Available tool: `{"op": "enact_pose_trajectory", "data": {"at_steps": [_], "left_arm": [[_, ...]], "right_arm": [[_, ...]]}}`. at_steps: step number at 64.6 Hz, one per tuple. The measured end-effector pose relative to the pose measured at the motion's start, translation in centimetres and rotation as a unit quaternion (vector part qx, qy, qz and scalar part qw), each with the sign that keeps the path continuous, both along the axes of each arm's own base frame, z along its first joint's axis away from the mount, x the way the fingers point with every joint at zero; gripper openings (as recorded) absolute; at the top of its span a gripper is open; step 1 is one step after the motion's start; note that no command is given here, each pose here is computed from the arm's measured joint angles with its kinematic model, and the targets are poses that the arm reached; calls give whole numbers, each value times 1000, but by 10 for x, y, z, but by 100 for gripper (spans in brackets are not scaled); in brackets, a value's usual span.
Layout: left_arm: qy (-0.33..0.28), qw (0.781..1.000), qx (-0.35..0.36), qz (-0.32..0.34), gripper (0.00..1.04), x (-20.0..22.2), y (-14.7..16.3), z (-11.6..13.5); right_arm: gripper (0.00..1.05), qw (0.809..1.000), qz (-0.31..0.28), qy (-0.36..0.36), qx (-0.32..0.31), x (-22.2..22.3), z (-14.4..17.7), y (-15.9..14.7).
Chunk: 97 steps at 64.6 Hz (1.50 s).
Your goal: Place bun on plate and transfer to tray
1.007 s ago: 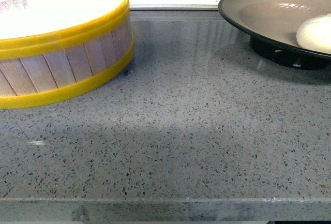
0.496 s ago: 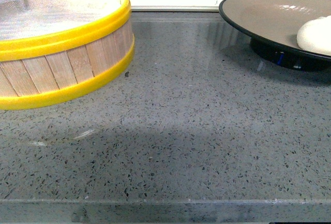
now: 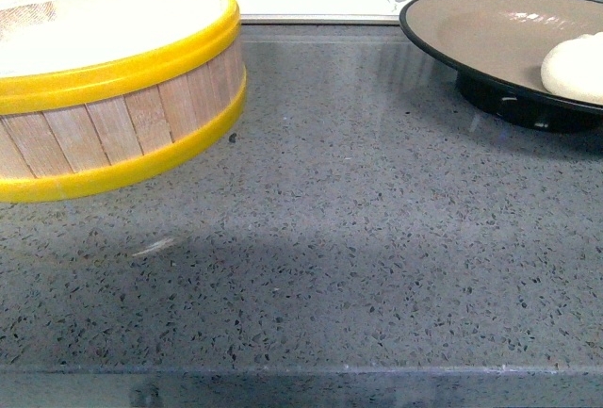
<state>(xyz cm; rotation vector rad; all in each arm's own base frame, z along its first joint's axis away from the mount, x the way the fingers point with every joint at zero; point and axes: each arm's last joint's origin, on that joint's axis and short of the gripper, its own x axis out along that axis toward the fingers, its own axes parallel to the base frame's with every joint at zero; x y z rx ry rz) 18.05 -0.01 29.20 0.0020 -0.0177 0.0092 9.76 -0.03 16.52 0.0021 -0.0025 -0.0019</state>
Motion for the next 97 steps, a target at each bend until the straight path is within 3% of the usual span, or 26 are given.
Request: {"op": "enact_pose_trajectory", "data": {"at_steps": [14, 18, 34, 60, 97], "left_arm": [[15, 1000, -1, -6, 19, -18, 0, -45], [12, 1000, -2, -5, 4, -25, 0, -58], [14, 1000, -2, -5, 4, -40, 0, -85], [10, 1000, -2, -5, 4, -58, 0, -108], [-6, 1000, -2, -5, 4, -71, 0, -116]], "right_arm": [[96, 1000, 0, 0, 0, 0, 0, 0], [96, 1000, 0, 0, 0, 0, 0, 0], [96, 1000, 0, 0, 0, 0, 0, 0], [96, 1000, 0, 0, 0, 0, 0, 0], [96, 1000, 0, 0, 0, 0, 0, 0]]}}
